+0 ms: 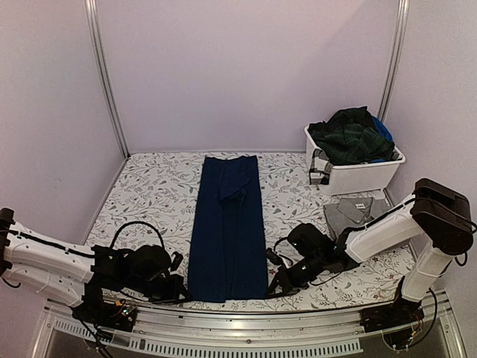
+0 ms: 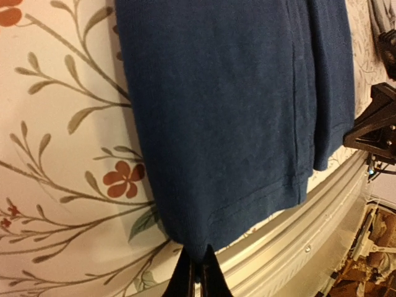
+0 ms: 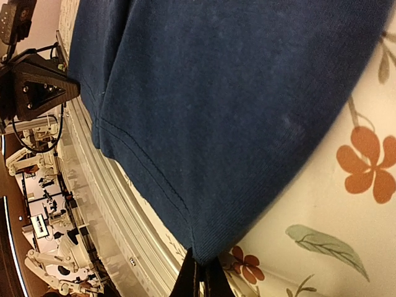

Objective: Fold and stack the mixed laundry pile
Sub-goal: Pick up the rectangle-folded T-shirt from the center of the board, then fold the rectangle-folded T-shirt at the center of the board, then smooth out the 2/3-rectangle-folded T-shirt at the center of the board, then move the 2/3-rectangle-folded T-shirt to the center of the board.

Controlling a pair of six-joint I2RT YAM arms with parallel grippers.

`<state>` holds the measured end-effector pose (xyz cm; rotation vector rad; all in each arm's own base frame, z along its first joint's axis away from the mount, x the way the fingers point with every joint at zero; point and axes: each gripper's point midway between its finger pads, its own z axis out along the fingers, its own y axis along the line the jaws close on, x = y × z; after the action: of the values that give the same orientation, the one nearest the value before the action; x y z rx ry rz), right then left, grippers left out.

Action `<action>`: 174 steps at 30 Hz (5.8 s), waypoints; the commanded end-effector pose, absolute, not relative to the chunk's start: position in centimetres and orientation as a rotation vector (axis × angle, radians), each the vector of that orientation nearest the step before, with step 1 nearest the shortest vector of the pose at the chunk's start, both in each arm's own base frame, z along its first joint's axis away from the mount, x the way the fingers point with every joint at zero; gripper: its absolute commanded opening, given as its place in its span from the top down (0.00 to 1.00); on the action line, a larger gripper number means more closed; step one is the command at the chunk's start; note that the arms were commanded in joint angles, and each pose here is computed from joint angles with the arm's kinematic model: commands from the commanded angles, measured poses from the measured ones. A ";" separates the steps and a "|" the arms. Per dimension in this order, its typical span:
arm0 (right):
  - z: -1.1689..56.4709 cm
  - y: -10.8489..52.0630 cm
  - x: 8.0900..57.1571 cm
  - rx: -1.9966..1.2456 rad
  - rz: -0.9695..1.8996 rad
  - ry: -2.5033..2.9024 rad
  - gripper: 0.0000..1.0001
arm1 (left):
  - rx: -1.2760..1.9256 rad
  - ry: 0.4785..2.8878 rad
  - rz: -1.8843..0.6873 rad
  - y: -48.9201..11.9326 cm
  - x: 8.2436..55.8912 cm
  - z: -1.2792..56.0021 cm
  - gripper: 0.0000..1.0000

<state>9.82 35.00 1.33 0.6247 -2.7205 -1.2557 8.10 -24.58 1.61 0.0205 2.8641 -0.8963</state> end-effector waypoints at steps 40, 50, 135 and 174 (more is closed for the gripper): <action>8.6 35.0 39.7 0.793 -1.335 -3.335 1.00 | 0.117 2.298 -0.770 -25.4 38.9 12.5 1.00; 6.5 36.0 43.4 0.792 -1.379 -3.310 1.00 | 0.065 2.305 -0.791 -24.5 42.4 9.6 1.00; 0.4 39.2 28.8 0.596 -1.663 -2.673 0.48 | 0.221 2.385 -1.386 -31.0 29.8 4.1 0.31; -1.1 33.5 29.9 0.624 -1.285 -2.998 0.77 | -0.004 2.570 -1.023 -23.0 27.0 -0.5 0.79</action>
<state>31.64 34.64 2.01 0.6724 -3.0188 -1.4176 28.45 -23.43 1.46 -0.0012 2.4951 -1.0564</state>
